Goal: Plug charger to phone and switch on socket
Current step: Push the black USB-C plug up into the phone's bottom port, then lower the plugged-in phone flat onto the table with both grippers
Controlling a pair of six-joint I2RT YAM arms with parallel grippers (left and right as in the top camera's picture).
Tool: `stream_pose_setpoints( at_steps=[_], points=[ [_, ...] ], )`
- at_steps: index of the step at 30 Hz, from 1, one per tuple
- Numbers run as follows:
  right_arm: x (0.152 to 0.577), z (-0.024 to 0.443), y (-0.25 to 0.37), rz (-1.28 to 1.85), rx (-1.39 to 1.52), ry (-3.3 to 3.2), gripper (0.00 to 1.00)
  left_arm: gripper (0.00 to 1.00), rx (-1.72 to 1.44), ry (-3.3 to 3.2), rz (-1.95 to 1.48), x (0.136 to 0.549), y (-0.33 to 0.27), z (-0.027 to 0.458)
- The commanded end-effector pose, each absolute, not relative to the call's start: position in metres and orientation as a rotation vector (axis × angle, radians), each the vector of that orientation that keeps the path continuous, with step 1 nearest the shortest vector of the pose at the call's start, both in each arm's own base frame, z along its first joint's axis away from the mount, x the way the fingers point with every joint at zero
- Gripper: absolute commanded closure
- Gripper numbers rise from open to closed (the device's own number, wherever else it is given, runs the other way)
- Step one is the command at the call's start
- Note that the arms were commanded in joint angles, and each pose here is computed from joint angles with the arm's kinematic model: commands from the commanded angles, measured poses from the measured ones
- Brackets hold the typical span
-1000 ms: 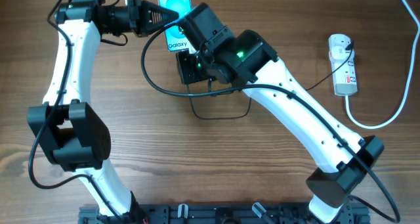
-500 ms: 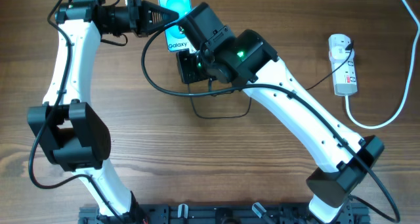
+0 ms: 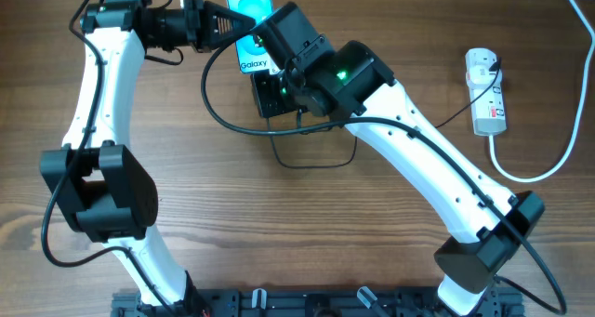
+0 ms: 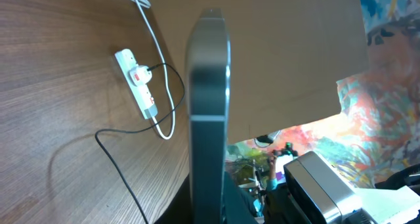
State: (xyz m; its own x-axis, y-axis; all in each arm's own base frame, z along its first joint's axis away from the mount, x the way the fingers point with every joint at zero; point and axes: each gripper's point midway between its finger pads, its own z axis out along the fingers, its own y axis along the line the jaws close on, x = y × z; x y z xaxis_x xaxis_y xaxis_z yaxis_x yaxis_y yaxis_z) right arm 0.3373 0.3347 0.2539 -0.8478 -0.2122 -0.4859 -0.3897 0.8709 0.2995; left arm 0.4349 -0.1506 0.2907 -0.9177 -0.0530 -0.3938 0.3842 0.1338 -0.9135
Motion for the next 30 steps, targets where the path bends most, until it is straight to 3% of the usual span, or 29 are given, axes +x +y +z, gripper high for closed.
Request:
stream_pose_setpoints(
  at_steps=[1,12,13,15,18,24,27,30],
  points=[
    [0.364,0.259,0.326,0.454,-0.397,2.516,0.96,0.96,0.410,2.036,-1.875,0.422,-0.165,0.311],
    [0.370,0.271,0.326,0.426,-0.472,2.454,0.92,0.96,0.383,2.082,-1.834,0.424,-0.164,0.303],
    [0.370,0.271,0.326,0.426,-0.471,2.455,0.79,0.96,0.382,2.082,-1.834,0.424,-0.164,0.303],
    [0.369,0.270,0.326,0.425,-0.472,2.457,0.70,0.96,0.382,2.082,-1.834,0.424,-0.164,0.303],
    [0.368,0.270,0.326,0.427,-0.474,2.460,0.64,0.96,0.382,2.082,-1.834,0.424,-0.164,0.303],
    [0.342,0.268,0.316,0.448,-0.516,2.547,0.39,0.96,0.269,2.291,-1.562,0.440,-0.153,0.264],
    [0.324,0.258,0.295,0.387,-0.487,2.656,0.00,0.96,0.164,2.463,-1.406,0.440,-0.143,0.234],
    [0.320,0.248,0.268,0.334,-0.349,2.770,0.00,0.96,0.157,2.603,-1.339,0.427,-0.149,0.206]
  ],
)
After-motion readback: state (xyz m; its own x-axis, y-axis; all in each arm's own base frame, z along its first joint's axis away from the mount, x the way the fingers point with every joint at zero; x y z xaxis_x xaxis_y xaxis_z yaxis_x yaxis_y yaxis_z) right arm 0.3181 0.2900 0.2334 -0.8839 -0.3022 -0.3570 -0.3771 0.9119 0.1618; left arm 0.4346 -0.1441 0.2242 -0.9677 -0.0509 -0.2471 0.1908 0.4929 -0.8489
